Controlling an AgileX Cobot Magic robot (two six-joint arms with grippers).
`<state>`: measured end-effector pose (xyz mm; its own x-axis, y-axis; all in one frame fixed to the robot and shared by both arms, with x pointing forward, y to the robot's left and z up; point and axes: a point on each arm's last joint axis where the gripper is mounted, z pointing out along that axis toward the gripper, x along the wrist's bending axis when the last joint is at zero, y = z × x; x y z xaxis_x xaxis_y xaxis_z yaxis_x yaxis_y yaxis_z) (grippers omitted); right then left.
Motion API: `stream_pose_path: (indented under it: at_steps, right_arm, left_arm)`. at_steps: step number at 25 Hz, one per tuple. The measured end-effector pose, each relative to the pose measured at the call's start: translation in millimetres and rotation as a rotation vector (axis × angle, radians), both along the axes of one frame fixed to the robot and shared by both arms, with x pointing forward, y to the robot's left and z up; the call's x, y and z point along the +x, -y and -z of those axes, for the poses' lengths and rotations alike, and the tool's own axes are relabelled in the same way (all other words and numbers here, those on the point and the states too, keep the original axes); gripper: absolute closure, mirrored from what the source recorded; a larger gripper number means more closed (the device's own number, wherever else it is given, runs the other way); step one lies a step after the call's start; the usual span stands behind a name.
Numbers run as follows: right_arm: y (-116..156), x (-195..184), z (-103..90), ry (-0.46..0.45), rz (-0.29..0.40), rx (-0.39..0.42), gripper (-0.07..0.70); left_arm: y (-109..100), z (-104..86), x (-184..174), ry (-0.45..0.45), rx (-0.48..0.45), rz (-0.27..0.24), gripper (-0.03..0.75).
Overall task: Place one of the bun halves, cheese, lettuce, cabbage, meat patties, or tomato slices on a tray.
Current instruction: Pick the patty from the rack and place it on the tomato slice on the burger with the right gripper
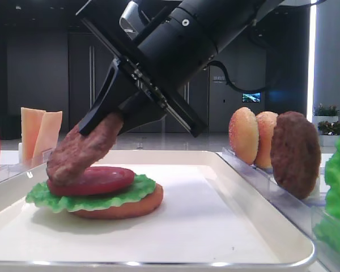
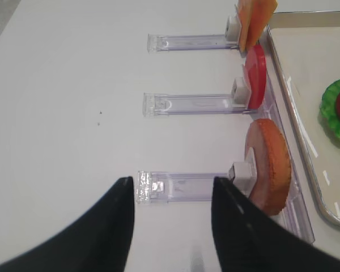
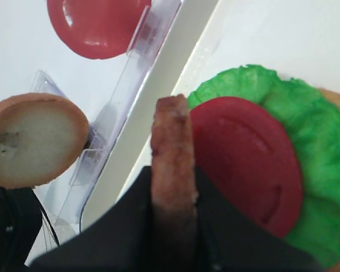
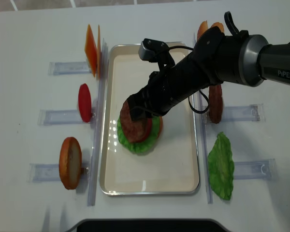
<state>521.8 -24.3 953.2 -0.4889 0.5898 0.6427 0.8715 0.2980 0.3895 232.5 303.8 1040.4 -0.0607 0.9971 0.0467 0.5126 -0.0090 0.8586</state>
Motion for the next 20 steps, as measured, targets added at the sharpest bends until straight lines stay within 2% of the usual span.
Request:
stream_pose_path:
  at_steps: [8,14,20]
  right_arm:
    - [0.1,0.9,0.1,0.006,0.009,-0.001,0.526]
    - [-0.4,3.7,-0.8,0.008,0.046,0.011,0.526]
    - [-0.3,4.5,-0.8,0.011,0.056,0.011,0.526]
  left_arm:
    - [0.0,0.0,0.0,0.000,0.000,0.000,0.370]
    - [0.0,0.0,0.0,0.000,0.000,0.000,0.370]
    - [0.0,0.0,0.0,0.000,0.000,0.000,0.370]
